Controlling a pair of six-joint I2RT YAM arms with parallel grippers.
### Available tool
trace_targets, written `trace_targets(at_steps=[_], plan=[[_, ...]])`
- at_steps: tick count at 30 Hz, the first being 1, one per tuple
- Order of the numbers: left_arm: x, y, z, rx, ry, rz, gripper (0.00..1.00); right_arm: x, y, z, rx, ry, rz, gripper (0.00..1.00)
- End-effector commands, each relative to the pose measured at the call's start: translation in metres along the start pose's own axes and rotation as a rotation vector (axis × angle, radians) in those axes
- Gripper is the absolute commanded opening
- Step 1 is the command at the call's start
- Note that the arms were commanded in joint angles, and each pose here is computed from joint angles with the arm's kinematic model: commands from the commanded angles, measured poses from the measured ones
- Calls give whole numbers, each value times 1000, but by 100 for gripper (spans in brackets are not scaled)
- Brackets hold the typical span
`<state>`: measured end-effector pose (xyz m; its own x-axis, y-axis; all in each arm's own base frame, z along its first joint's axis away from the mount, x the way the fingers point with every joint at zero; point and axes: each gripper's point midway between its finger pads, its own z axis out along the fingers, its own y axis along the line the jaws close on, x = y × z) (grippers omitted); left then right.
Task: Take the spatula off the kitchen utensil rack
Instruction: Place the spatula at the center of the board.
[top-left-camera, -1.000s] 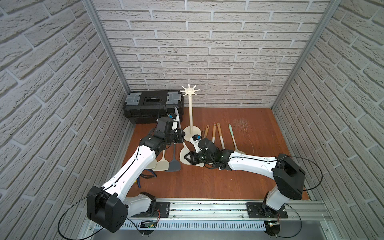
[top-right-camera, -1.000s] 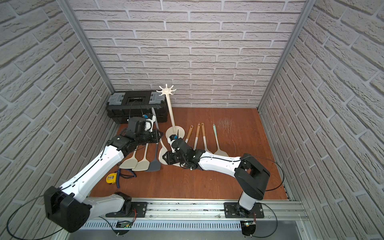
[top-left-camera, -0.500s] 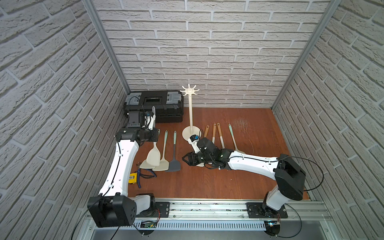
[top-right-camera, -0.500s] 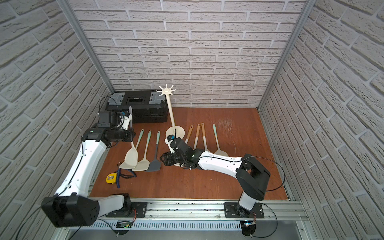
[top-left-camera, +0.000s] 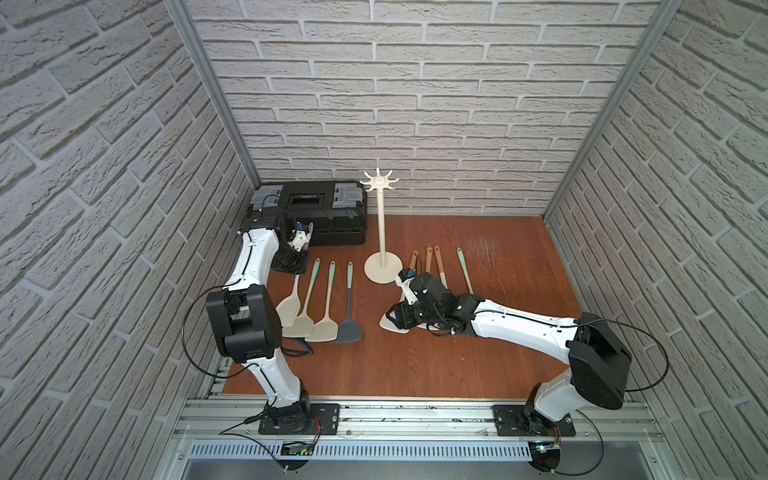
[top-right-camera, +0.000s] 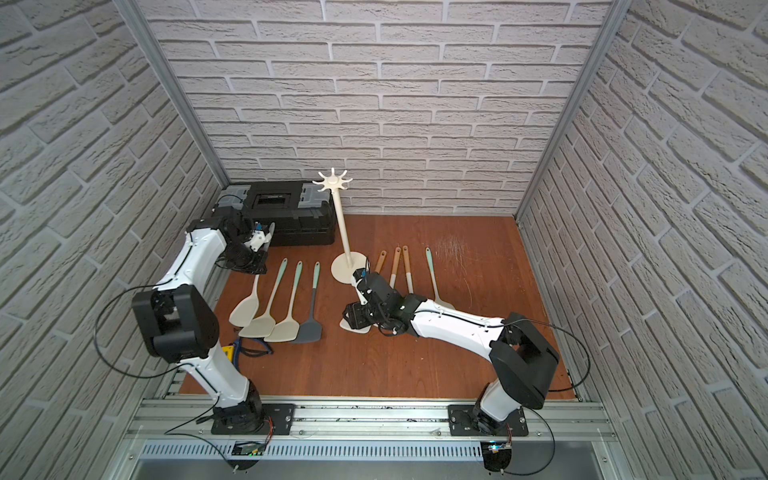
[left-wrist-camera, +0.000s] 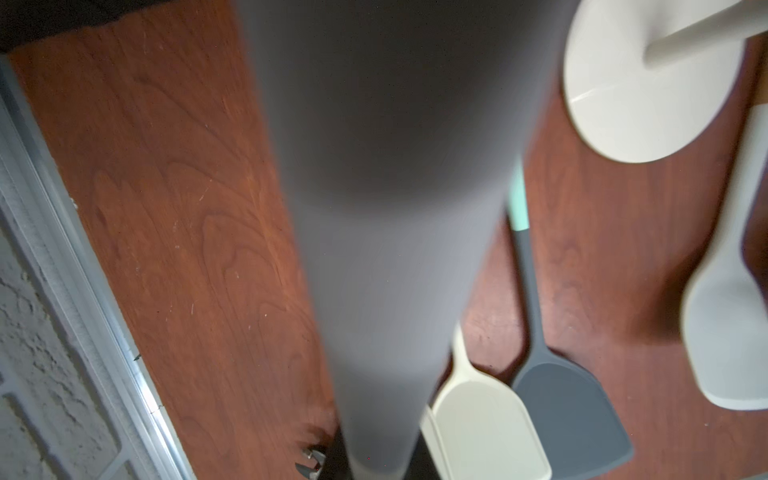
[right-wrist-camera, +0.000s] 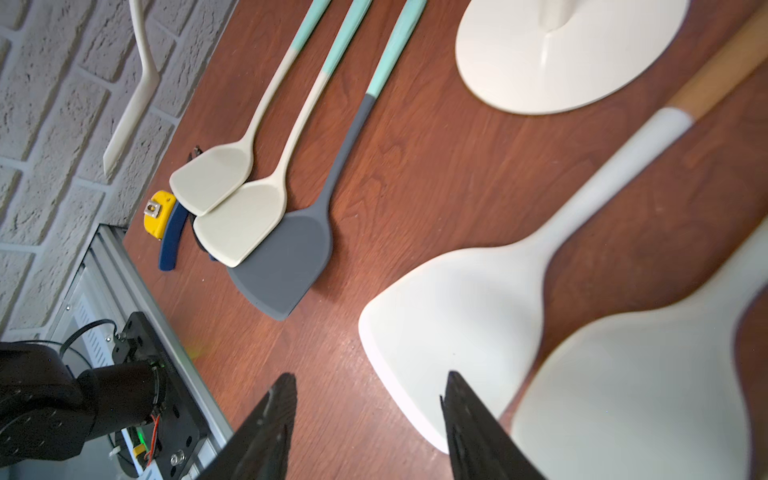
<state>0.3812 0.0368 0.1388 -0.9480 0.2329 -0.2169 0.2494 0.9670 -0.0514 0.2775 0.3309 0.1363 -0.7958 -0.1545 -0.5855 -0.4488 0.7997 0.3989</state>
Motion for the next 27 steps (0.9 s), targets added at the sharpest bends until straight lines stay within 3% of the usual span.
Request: trace_targets(at_steps=[1,5,16,27], plan=[[14,21,13,-63,128,4,0,-12,-17,-16,48,-33,-16,58],[15,36,32,-92,171,-25,0,-19,-34,-17,68,-40,19,58],[22,73,59,-108,154,-181,0,-21,-43,-2,56,-9,66,58],[28,80,89,-99,225,-171,3,-16,-50,-2,80,-9,82,58]])
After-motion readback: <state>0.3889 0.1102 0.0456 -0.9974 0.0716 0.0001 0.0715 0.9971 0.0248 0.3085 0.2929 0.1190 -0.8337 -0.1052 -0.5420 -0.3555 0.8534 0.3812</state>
